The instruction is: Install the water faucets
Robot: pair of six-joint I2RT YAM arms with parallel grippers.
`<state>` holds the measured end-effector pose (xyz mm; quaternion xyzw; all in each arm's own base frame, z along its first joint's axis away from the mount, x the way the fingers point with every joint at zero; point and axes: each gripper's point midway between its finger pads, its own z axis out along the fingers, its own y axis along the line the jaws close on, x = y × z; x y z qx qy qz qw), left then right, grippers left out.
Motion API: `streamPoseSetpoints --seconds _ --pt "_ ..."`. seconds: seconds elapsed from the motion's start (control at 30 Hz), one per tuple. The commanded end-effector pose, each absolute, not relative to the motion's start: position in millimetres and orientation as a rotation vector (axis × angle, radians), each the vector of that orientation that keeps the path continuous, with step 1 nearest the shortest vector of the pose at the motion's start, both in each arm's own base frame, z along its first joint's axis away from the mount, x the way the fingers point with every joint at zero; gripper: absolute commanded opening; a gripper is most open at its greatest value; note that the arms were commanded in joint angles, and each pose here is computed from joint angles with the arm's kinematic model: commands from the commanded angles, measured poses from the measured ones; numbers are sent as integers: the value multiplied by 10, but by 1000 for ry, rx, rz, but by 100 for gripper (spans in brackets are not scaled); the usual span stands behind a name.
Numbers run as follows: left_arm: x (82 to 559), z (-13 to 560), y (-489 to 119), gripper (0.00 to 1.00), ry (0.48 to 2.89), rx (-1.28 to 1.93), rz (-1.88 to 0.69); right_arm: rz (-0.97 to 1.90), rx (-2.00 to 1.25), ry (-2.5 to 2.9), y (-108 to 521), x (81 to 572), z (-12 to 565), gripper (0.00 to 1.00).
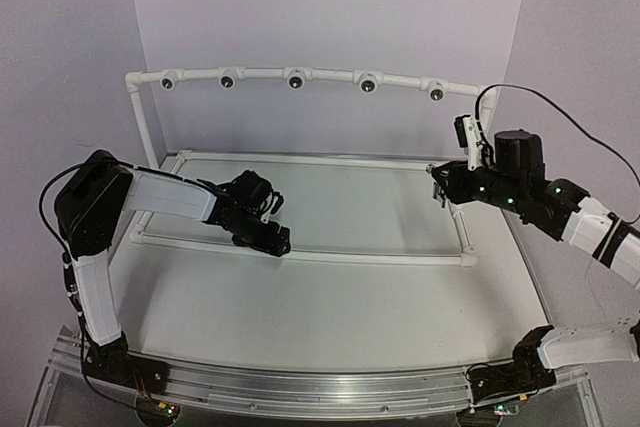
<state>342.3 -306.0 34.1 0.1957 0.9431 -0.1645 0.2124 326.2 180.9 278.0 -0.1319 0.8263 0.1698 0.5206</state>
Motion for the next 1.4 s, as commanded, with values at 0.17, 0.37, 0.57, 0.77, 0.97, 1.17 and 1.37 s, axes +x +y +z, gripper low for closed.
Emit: streamPoseSetpoints --seconds 0.17,0.37,0.57,0.77,0.97,1.17,1.37 --pt "3023 125 -3390 71 2662 642 -408 219 -313 1868 1644 3472 3195 0" --pt "2983 48 -3824 68 2666 586 -478 61 -519 1815 1651 3499 3210 0" --pt "3057 71 -4034 63 2639 614 -505 -1 -756 1724 1727 3365 3168 0" --pt "2999 335 -4129 83 2581 671 -543 -276 -1012 1542 1653 3338 3292 0" --pt "3104 364 -3948 99 2518 770 -365 -706 -1180 1415 1428 3681 3481 0" --pt "3115 112 -3859 99 2531 899 -262 -1004 -1022 1235 1190 3969 4126 0" --pt "3078 -138 -3813 95 2627 934 -259 -1185 -978 1131 1148 4114 4131 0"
